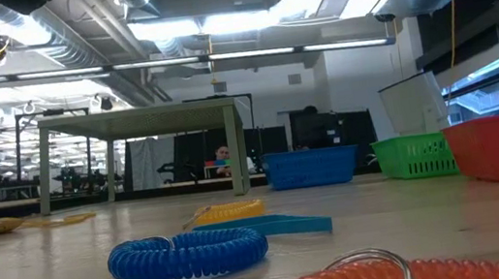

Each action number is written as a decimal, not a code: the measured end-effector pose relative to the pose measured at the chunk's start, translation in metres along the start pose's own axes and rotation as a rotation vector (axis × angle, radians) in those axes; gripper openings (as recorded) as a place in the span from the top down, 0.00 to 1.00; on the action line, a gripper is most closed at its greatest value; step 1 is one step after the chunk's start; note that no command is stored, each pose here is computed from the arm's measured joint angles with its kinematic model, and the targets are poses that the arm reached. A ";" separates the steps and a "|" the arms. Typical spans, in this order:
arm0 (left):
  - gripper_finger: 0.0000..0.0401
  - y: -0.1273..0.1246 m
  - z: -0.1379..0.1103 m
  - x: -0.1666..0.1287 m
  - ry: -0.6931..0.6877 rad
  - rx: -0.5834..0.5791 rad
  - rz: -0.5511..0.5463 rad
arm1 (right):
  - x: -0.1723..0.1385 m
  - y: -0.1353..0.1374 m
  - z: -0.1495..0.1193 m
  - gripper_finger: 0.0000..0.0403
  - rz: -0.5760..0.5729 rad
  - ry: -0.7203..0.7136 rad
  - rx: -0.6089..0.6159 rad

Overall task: Pick & Place Office Desk Supplies
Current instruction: Put the green spring keychain into the blue bin

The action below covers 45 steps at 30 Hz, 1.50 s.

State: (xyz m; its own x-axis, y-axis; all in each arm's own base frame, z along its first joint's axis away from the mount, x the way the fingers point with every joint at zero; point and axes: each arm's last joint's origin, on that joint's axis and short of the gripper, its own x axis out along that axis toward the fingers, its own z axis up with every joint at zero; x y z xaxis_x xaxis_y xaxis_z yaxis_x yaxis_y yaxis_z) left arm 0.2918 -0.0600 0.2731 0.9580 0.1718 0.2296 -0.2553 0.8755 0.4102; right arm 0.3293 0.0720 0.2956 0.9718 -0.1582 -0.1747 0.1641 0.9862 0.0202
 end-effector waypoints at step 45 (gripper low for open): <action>0.97 0.000 -0.004 0.001 0.043 0.001 0.059 | 0.000 0.001 -0.005 0.36 0.052 0.055 -0.020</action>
State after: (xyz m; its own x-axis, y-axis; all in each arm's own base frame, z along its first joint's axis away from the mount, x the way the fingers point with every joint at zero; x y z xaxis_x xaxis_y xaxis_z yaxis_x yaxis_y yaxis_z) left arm 0.2932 -0.0581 0.2699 0.9460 0.2419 0.2157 -0.3114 0.8628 0.3982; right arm 0.3283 0.0732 0.2907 0.9680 -0.1048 -0.2281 0.1101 0.9939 0.0106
